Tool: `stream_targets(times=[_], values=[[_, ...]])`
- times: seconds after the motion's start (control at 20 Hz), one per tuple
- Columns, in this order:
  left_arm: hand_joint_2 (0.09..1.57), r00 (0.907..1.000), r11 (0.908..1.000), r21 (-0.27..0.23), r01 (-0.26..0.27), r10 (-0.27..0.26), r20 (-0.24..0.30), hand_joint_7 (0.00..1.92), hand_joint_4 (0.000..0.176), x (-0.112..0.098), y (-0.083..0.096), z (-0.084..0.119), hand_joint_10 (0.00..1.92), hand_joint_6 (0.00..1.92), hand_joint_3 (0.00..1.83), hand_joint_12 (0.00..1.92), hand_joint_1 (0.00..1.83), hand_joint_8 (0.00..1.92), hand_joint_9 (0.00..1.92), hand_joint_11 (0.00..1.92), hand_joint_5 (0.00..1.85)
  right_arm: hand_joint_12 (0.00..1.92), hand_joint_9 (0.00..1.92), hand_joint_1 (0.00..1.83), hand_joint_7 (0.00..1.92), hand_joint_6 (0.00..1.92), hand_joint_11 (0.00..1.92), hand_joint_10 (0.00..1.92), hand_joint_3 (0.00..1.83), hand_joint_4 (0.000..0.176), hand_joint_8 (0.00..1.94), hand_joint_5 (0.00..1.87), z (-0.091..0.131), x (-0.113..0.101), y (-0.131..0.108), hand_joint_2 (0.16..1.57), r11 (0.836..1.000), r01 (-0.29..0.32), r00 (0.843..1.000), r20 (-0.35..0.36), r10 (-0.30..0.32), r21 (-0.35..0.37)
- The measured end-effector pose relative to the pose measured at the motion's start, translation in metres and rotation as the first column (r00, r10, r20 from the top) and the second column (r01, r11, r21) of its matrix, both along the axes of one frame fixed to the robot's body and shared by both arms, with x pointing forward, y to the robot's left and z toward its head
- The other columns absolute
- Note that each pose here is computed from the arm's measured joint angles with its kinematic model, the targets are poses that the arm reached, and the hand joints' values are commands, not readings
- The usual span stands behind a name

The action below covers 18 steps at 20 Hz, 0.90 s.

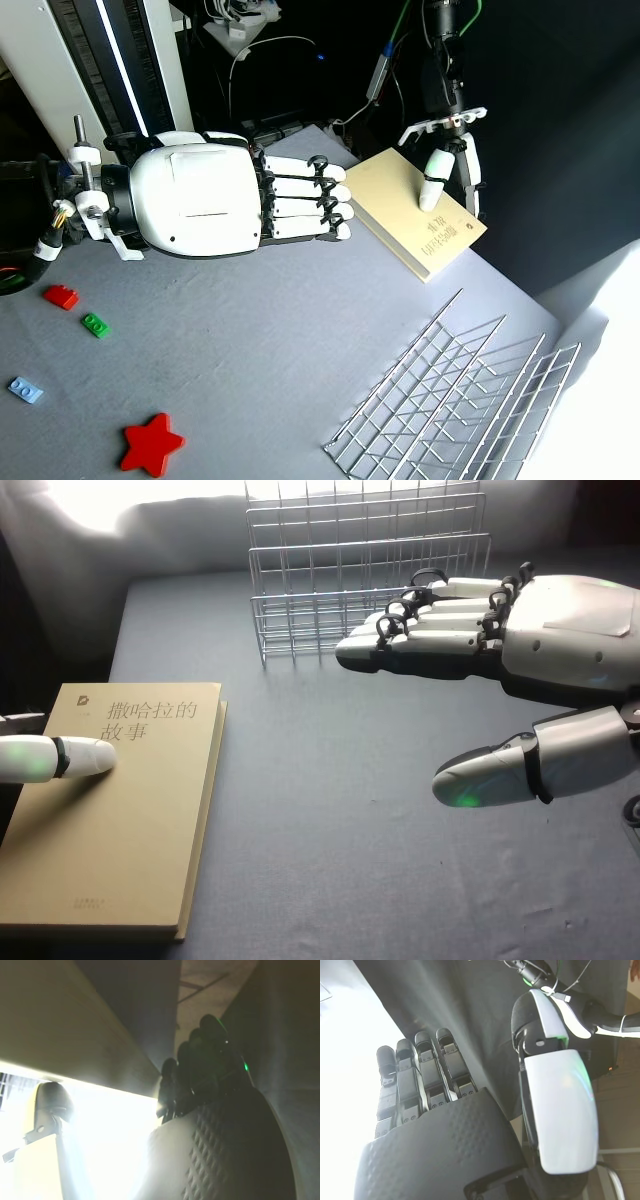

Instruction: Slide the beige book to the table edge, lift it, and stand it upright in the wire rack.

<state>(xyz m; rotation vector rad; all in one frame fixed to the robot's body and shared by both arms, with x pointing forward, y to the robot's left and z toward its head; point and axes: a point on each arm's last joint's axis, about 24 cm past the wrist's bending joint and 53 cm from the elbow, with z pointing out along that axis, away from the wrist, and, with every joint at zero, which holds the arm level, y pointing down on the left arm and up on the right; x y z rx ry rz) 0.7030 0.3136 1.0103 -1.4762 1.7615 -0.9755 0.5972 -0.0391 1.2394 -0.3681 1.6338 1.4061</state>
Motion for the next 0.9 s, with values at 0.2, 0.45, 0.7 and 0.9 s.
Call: stream_targets(times=[0.2,0.45,0.7,0.9], values=[[1.12,0.9999,0.9999,-0.009,-0.013,0.013,0.006,0.73,0.0,0.003,0.003,0.002,0.84,0.21,0.01,1.59,0.9,0.2,0.44,0.01,0.55,0.43,0.16,0.1,0.13,0.0,0.0,0.0,0.0,0.0,0.0,0.11,0.0,0.0,0.0,1.16,1.0,0.0,1.0,0.0,0.0,0.0],[1.22,0.9998,0.9997,-0.016,-0.018,0.018,0.006,0.86,0.0,0.003,0.003,0.003,1.42,1.2,0.0,1.68,1.2,1.39,0.76,0.55,0.7,0.5,0.16,0.1,0.12,0.01,0.0,0.0,0.0,0.0,0.0,0.1,0.0,0.0,0.0,1.16,1.0,0.0,1.0,0.0,0.0,0.0],[1.14,0.9998,0.9997,-0.023,-0.011,0.012,0.015,1.0,0.0,0.006,0.0,0.009,1.25,0.92,0.0,1.56,1.26,1.22,1.01,0.75,0.89,0.49,0.16,0.11,0.13,0.0,0.0,0.0,0.0,0.0,0.0,0.11,0.0,0.0,0.0,1.16,1.0,-0.001,1.0,0.001,0.001,0.001],[1.13,0.9997,0.9999,-0.012,0.0,0.0,0.024,1.02,0.0,0.011,0.0,0.017,1.2,0.95,0.0,1.53,1.26,1.17,1.0,0.74,0.89,0.52,0.15,0.12,0.13,0.0,0.0,0.0,0.0,0.0,0.0,0.1,0.001,0.0,0.0,1.16,1.0,-0.001,1.0,0.002,0.001,0.002]])
